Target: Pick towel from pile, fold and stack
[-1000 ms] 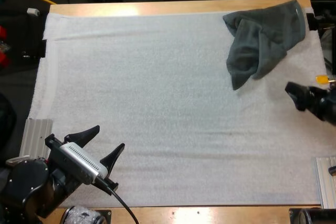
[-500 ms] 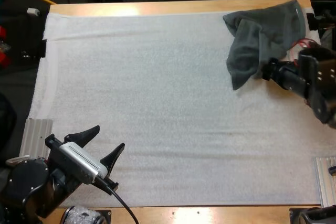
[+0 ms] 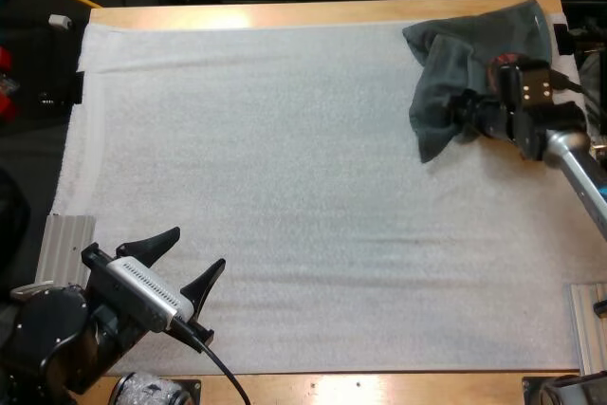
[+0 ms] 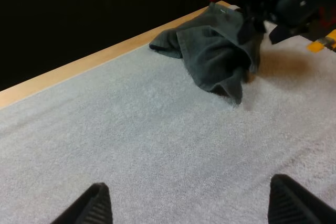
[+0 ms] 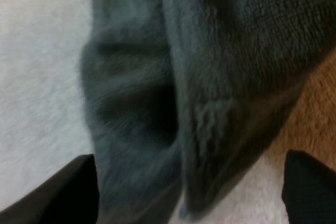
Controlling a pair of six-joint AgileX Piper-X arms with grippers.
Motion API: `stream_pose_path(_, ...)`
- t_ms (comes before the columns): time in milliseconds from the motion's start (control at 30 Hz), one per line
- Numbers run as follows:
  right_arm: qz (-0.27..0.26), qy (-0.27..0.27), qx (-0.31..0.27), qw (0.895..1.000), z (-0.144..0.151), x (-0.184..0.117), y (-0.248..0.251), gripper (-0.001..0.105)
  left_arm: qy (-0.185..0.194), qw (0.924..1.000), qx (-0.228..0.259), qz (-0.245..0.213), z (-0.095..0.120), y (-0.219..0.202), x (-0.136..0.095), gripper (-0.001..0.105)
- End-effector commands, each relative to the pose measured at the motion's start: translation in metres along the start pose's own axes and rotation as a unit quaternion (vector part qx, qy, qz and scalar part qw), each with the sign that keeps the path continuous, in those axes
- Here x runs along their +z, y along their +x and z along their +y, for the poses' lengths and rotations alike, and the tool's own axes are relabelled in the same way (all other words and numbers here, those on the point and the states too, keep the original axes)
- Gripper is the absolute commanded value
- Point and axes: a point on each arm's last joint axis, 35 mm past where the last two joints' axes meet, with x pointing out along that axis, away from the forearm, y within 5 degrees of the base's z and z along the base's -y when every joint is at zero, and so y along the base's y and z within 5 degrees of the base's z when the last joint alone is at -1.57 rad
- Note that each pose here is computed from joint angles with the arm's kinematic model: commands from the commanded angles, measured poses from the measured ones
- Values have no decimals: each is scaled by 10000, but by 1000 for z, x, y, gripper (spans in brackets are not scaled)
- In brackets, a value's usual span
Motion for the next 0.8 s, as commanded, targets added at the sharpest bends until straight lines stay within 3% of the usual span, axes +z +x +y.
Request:
stream_pose_path(0, -60, 8, -68, 10000, 1, 4, 1, 70, -39, 10000, -46, -54, -1, -1, 2, 59)
stream_pose_path(100, 114, 3, -219, 9997, 0, 1, 20, 68, -39, 10000, -46, -54, -1, -1, 2, 59)
stream_pose_path(167, 246, 9, -248, 9994, 0, -2, 31, 61, -39, 10000, -46, -54, -1, -1, 2, 59)
stream_pose_path(433, 342, 40, -203, 9992, 0, -3, 35, 0, -39, 10000, -46, -54, -1, -1, 2, 59)
stream_pose_path(600, 155, -227, -152, 9995, 1, 5, 14, 0, -39, 10000, -46, -54, -1, -1, 2, 59)
stream_pose_path(767, -256, -1023, -69, 9944, 5, 17, -39, 0, -39, 10000, -46, -54, -1, -1, 2, 59)
